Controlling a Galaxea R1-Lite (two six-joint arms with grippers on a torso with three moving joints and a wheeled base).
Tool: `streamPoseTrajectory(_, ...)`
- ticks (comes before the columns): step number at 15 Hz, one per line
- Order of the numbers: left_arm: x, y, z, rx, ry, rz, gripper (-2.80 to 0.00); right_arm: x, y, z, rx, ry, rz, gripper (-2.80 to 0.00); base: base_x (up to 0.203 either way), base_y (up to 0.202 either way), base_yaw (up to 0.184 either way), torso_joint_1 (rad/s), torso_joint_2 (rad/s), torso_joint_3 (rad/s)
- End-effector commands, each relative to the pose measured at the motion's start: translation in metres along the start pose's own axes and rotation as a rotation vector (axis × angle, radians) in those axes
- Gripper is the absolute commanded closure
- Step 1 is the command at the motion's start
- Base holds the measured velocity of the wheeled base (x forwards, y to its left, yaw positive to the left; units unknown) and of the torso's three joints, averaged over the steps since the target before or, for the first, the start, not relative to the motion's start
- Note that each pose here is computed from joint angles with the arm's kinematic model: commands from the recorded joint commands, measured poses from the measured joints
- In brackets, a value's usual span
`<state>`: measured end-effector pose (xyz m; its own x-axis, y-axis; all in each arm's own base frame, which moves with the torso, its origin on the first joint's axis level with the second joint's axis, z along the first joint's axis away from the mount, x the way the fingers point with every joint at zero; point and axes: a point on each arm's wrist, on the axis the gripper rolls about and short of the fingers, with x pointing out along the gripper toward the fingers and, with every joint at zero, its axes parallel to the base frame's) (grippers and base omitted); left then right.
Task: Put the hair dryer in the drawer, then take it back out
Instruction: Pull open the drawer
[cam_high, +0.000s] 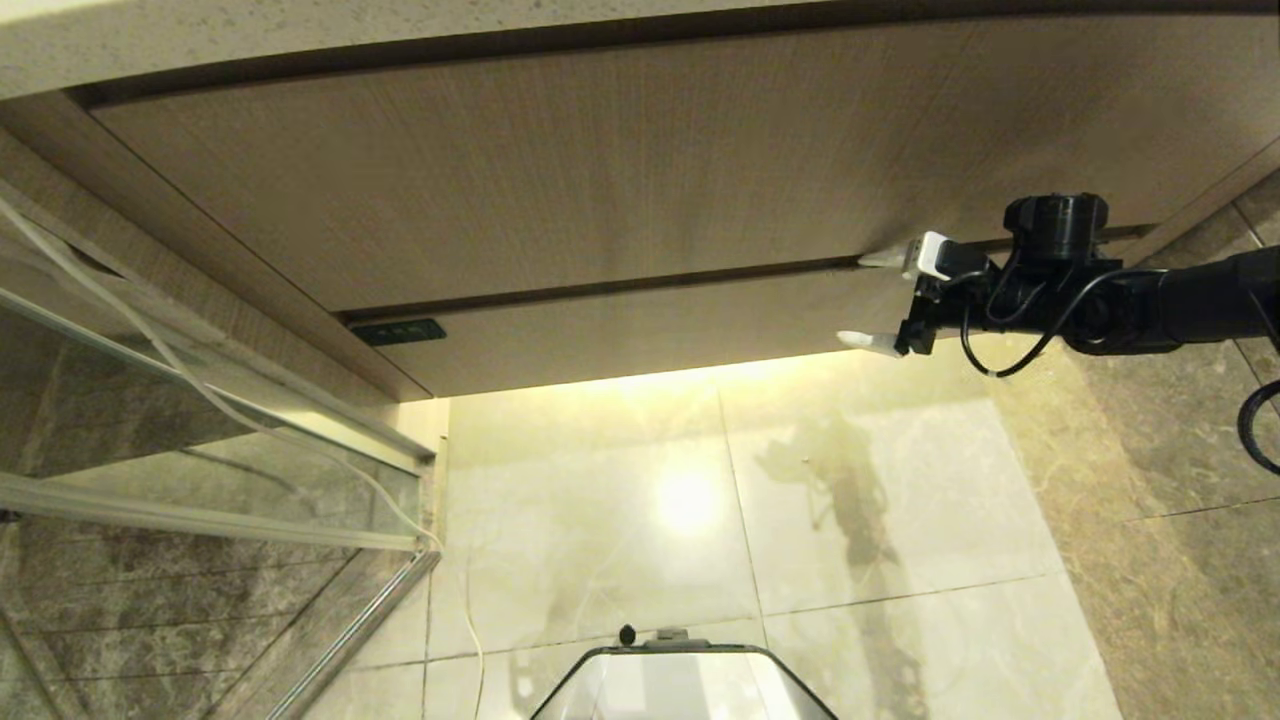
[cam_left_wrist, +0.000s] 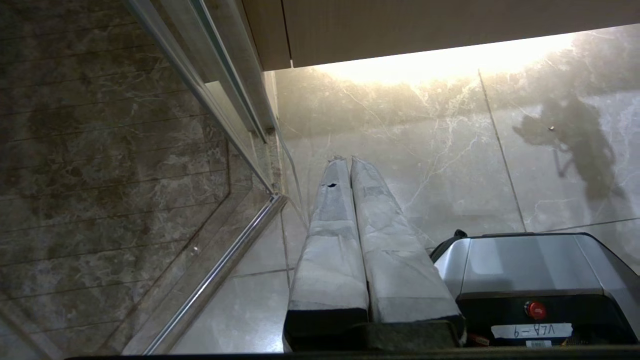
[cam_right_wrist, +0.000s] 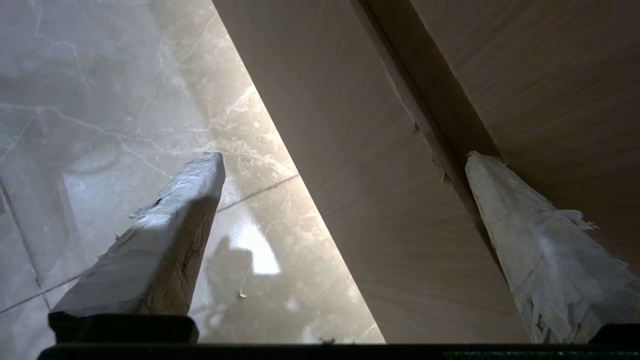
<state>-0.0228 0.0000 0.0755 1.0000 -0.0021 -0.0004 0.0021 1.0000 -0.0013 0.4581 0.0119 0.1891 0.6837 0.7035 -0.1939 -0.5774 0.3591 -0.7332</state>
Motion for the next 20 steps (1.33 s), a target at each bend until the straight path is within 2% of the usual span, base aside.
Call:
streamPoseTrajectory(1, 0.000, 0.000, 0.000, 0.000, 0.000, 0.001, 0.00, 0.000, 0.000, 0.000, -0.008, -0.006, 0.001, -2.80, 0.000, 0.000, 0.000, 0.000, 0.00, 0.000)
streamPoseTrajectory(4, 0.000, 0.000, 0.000, 0.000, 0.001, 0.001, 0.00, 0.000, -0.001, 0.000, -0.013, -0.009, -0.002, -2.80, 0.000, 0.000, 0.000, 0.000, 0.00, 0.000)
streamPoseTrajectory(6, 0.000, 0.000, 0.000, 0.000, 0.001, 0.001, 0.00, 0.012, -0.001, -0.015, -0.045, -0.027, -0.026, -2.80, 0.000, 0.000, 0.000, 0.000, 0.00, 0.000)
streamPoseTrajectory(10, 0.000, 0.000, 0.000, 0.000, 0.001, -0.001, 0.00, 0.014, -0.003, -0.016, -0.056, -0.033, -0.034, -2.80, 0.000, 0.000, 0.000, 0.000, 0.00, 0.000)
streamPoseTrajectory(13, 0.000, 0.000, 0.000, 0.000, 0.000, 0.001, 0.00, 0.034, 0.003, -0.042, -0.046, -0.024, -0.031, -2.80, 0.000, 0.000, 0.000, 0.000, 0.00, 0.000)
streamPoseTrajectory(16, 0.000, 0.000, 0.000, 0.000, 0.000, 0.001, 0.00, 0.034, 0.009, -0.047, 0.004, 0.002, -0.007, -2.80, 0.000, 0.000, 0.000, 0.000, 0.00, 0.000)
streamPoseTrajectory(20, 0.000, 0.000, 0.000, 0.000, 0.000, 0.001, 0.00, 0.033, 0.010, -0.046, 0.025, 0.009, -0.001, -2.80, 0.000, 0.000, 0.000, 0.000, 0.00, 0.000)
